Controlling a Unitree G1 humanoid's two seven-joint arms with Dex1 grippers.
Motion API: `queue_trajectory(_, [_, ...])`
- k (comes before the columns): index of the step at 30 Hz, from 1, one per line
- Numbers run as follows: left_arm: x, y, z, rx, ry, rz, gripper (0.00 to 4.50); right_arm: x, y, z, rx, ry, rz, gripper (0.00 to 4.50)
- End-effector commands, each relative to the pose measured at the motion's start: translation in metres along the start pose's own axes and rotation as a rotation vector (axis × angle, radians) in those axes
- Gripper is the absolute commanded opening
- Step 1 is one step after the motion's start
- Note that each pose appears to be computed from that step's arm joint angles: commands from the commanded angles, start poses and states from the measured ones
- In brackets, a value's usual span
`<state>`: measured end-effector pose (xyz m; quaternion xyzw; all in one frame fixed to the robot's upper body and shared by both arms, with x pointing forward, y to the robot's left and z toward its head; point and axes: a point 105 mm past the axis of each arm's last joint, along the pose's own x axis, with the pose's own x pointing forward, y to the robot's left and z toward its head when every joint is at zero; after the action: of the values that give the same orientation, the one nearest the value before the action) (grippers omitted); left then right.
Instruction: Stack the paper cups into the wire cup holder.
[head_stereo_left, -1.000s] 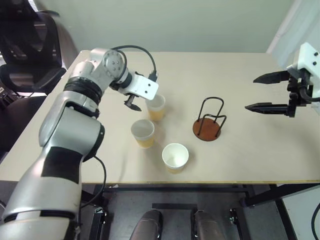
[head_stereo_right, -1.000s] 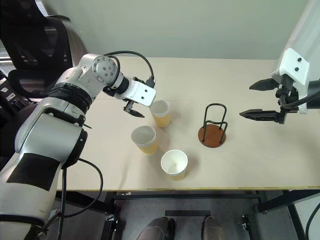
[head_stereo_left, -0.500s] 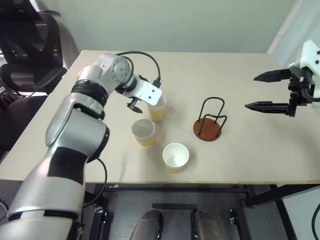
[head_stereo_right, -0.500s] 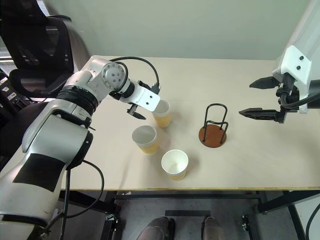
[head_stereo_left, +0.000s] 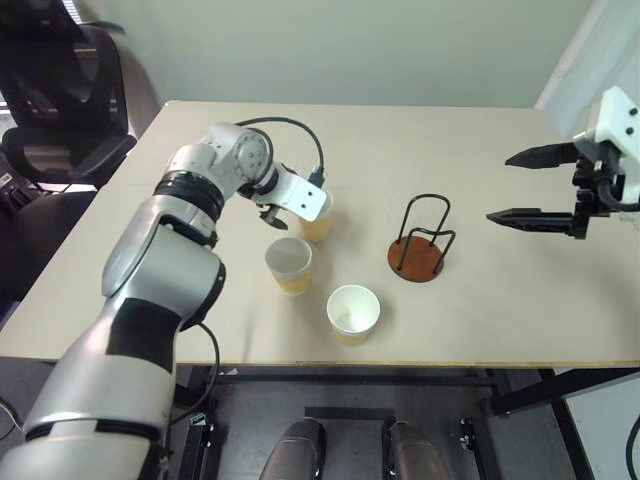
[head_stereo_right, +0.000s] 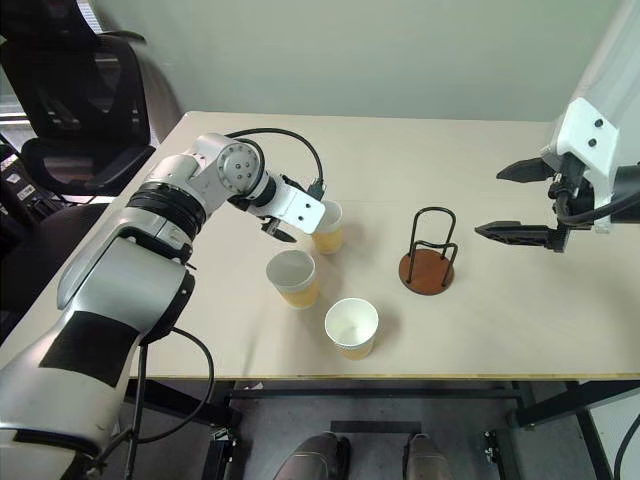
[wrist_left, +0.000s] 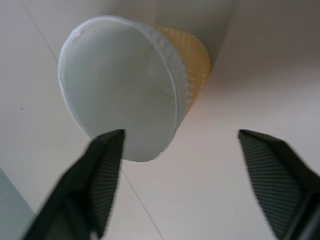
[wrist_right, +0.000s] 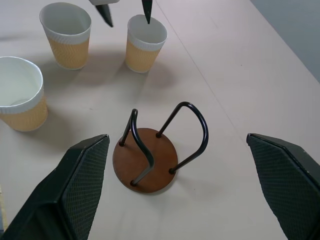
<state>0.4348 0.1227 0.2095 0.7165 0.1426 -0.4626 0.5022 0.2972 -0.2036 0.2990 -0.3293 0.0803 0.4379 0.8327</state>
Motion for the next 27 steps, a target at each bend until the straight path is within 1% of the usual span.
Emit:
queue_trajectory(1, [-0.003, 0.003, -0.002, 0.005, 0.017, 0.015, 2.47, -0.012, -0.003, 0.014, -0.044, -0.032, -0.048, 4.50])
queue_trajectory(4, [-0.002, 0.002, -0.003, 0.005, 0.024, 0.009, 1.41, -0.012, -0.002, 0.013, -0.043, -0.033, -0.050, 4.50])
queue_trajectory(5, [-0.002, 0.001, -0.004, 0.005, 0.026, 0.007, 0.94, -0.012, -0.002, 0.013, -0.043, -0.033, -0.050, 4.50])
queue_trajectory(7, [-0.002, 0.001, -0.004, 0.005, 0.028, 0.004, 0.26, -0.012, -0.002, 0.013, -0.041, -0.032, -0.051, 4.50])
queue_trajectory(8, [-0.002, 0.001, -0.004, 0.005, 0.029, 0.002, 0.05, -0.012, -0.002, 0.013, -0.040, -0.032, -0.052, 4.50])
queue_trajectory(15, [-0.004, -0.002, -0.006, -0.009, 0.027, -0.028, 0.05, -0.012, -0.001, 0.010, -0.035, -0.022, -0.041, 4.50])
queue_trajectory(19, [-0.014, -0.001, -0.011, -0.010, 0.055, -0.056, 0.05, -0.014, -0.002, 0.007, -0.029, -0.004, -0.032, 4.50])
queue_trajectory(24, [-0.035, 0.017, -0.012, 0.002, 0.094, -0.019, 0.05, -0.018, -0.005, -0.002, -0.014, 0.027, -0.034, 4.50])
queue_trajectory(27, [-0.048, 0.030, -0.005, 0.008, 0.092, 0.003, 0.05, -0.018, -0.006, -0.007, -0.005, 0.039, -0.034, 4.50])
